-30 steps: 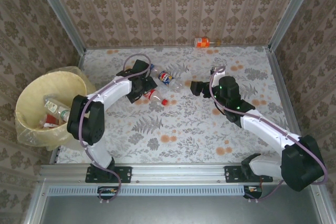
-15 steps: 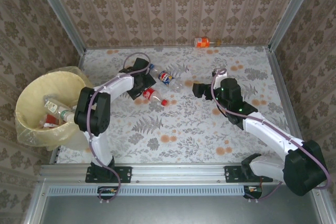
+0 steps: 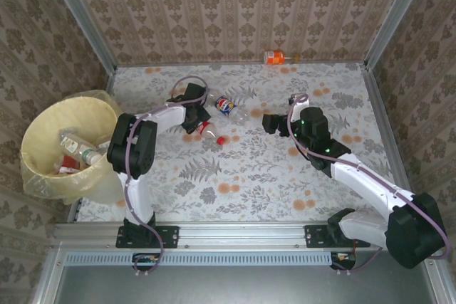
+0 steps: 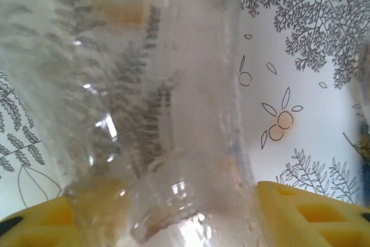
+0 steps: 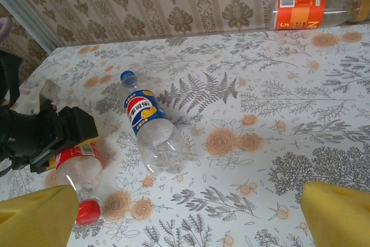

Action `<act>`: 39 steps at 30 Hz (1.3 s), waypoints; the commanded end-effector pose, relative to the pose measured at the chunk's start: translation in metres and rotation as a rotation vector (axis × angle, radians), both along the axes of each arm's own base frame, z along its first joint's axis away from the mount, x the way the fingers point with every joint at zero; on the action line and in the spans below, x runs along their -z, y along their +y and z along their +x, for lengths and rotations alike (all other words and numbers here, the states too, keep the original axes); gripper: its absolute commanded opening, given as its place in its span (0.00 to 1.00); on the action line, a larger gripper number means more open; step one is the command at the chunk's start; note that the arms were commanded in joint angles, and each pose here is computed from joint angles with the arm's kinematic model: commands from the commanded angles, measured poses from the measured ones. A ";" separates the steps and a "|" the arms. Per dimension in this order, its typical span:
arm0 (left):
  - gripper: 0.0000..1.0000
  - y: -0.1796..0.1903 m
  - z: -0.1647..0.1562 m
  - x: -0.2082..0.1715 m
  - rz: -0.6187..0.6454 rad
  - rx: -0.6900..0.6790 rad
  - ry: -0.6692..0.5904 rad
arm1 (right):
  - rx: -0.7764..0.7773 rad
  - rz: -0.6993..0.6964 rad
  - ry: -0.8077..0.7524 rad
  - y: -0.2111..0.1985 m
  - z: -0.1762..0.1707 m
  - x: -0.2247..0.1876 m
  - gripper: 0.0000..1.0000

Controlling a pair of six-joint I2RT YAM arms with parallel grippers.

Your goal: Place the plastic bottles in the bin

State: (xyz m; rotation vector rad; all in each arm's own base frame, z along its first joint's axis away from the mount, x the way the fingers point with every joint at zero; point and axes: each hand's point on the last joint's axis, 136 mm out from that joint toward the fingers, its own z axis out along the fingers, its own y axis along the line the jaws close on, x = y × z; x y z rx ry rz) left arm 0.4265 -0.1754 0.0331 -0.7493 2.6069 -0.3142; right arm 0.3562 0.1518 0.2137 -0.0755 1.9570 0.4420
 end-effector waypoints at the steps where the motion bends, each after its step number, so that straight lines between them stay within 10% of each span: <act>1: 0.53 0.008 -0.005 -0.014 0.035 0.049 -0.036 | 0.022 -0.019 -0.013 -0.007 -0.001 -0.002 1.00; 18: 0.54 0.069 -0.050 -0.272 0.384 0.231 -0.548 | -0.007 0.017 -0.035 0.007 0.017 -0.012 1.00; 25: 0.54 0.150 -0.112 -0.388 0.630 0.073 -0.677 | -0.030 0.038 -0.020 0.016 0.024 -0.012 1.00; 39: 0.56 0.283 -0.189 -0.388 0.641 -0.245 -0.413 | -0.071 0.041 0.031 0.029 0.033 -0.007 1.00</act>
